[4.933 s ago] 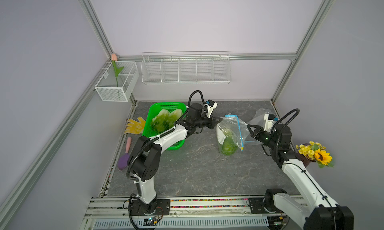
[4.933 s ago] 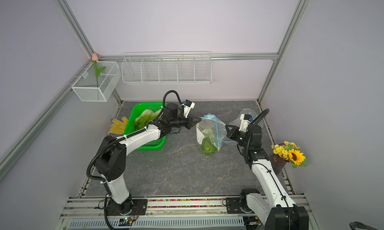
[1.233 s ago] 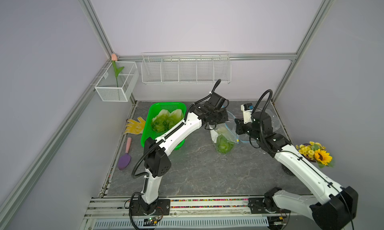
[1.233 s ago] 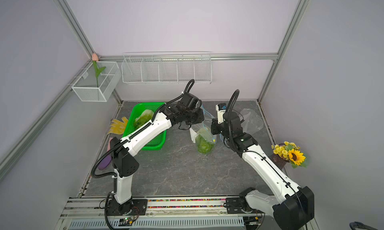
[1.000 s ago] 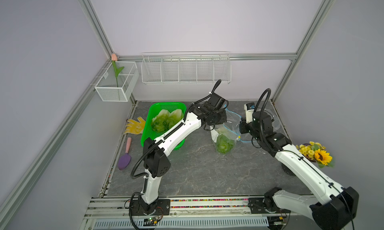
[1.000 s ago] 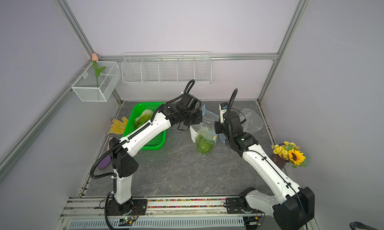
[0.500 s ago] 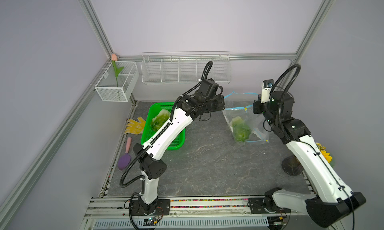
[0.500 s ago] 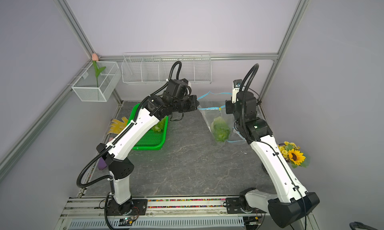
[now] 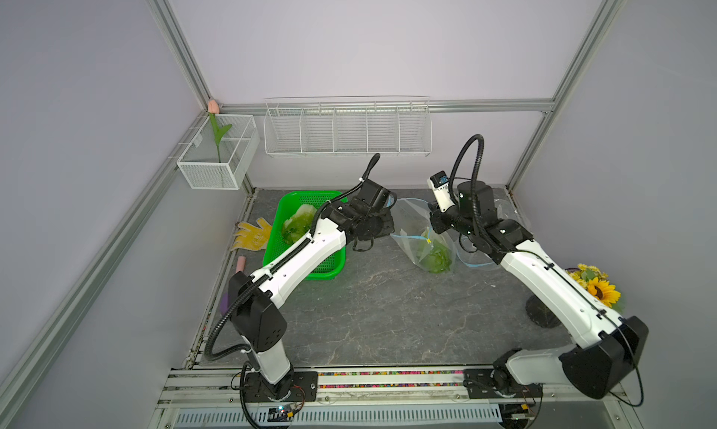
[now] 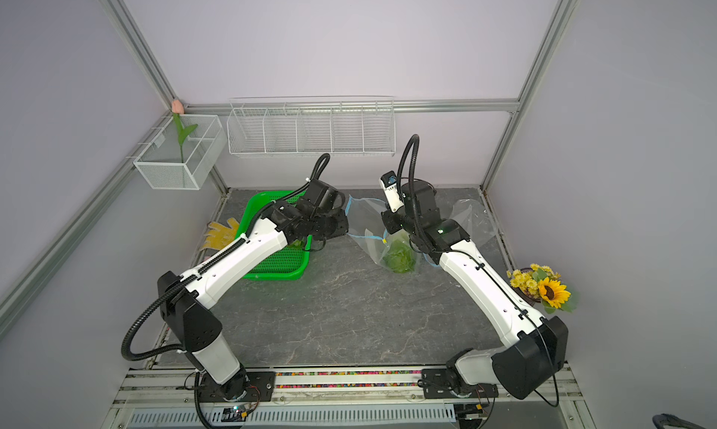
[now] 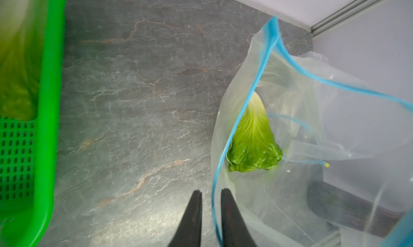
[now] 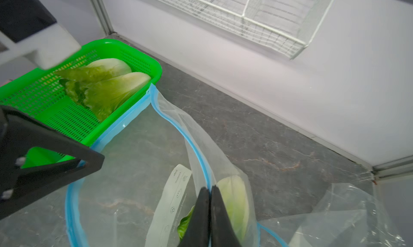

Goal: Open the zip-top bag and take out the chinese cabbages
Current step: Open the zipper of the food storage bag at the center of the board, then pick up the Chinese cabbage from the zipper food storage bag.

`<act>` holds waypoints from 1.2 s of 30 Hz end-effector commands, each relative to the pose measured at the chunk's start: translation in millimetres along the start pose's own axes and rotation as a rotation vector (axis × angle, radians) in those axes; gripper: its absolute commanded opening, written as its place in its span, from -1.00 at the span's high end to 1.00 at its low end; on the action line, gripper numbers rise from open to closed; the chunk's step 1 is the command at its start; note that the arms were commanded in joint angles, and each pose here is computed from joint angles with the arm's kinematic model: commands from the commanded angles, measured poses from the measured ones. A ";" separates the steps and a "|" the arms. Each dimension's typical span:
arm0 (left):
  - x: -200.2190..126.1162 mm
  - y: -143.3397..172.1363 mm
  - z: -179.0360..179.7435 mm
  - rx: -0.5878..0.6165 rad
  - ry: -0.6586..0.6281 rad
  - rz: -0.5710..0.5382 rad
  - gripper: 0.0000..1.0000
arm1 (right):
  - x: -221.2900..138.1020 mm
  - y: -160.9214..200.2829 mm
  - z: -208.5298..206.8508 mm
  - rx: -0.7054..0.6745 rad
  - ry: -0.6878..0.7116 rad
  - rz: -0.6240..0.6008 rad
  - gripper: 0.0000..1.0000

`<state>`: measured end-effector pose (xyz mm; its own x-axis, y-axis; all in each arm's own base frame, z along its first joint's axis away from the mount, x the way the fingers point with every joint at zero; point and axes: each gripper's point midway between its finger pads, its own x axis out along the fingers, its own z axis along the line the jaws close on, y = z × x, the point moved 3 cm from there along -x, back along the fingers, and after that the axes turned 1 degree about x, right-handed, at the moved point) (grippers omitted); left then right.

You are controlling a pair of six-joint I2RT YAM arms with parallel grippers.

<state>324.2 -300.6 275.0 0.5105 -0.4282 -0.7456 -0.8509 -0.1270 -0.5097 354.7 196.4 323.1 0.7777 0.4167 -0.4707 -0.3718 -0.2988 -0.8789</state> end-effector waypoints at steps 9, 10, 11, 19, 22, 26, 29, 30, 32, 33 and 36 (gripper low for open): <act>-74.3 -29.9 -17.5 -0.053 0.128 -0.171 0.03 | 14.5 -7.7 28.4 0.205 -0.215 -0.109 0.85; -71.3 -31.2 -25.1 -0.061 0.163 -0.159 0.06 | 14.3 -8.6 29.7 0.220 -0.229 -0.116 0.85; -68.3 -32.8 -31.8 -0.070 0.192 -0.148 0.11 | 13.8 -8.9 31.0 0.233 -0.241 -0.120 0.85; -16.0 -39.9 -65.2 -0.099 0.271 -0.043 0.65 | 7.2 -12.7 38.0 0.340 -0.317 -0.164 0.85; 0.0 -35.7 -67.7 -0.123 0.279 -0.010 0.68 | 5.9 -13.7 37.0 0.394 -0.328 -0.184 0.85; 9.9 -31.5 -67.8 -0.150 0.281 0.019 0.70 | 7.1 -17.6 32.4 0.450 -0.323 -0.214 0.85; 19.3 -26.8 -66.9 -0.159 0.278 0.042 0.69 | 8.5 -22.1 36.0 0.470 -0.362 -0.229 0.85; 23.7 -25.0 -65.9 -0.163 0.274 0.051 0.69 | 8.7 -23.7 37.1 0.476 -0.379 -0.234 0.85; 33.2 -20.8 -63.2 -0.171 0.261 0.069 0.68 | 10.5 -25.2 41.6 0.490 -0.417 -0.235 0.85; 38.0 -19.0 -61.9 -0.173 0.257 0.075 0.69 | 10.7 -26.5 44.1 0.493 -0.438 -0.239 0.85; 50.8 -14.6 -59.0 -0.184 0.250 0.105 0.69 | 10.5 -28.7 50.2 0.493 -0.492 -0.237 0.85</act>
<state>350.5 -368.4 289.0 0.4228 -0.6543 -0.6271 -0.8990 -0.2156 -0.3811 350.6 244.4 329.9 0.6382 0.7417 -0.2063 -0.4972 0.1924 -0.8460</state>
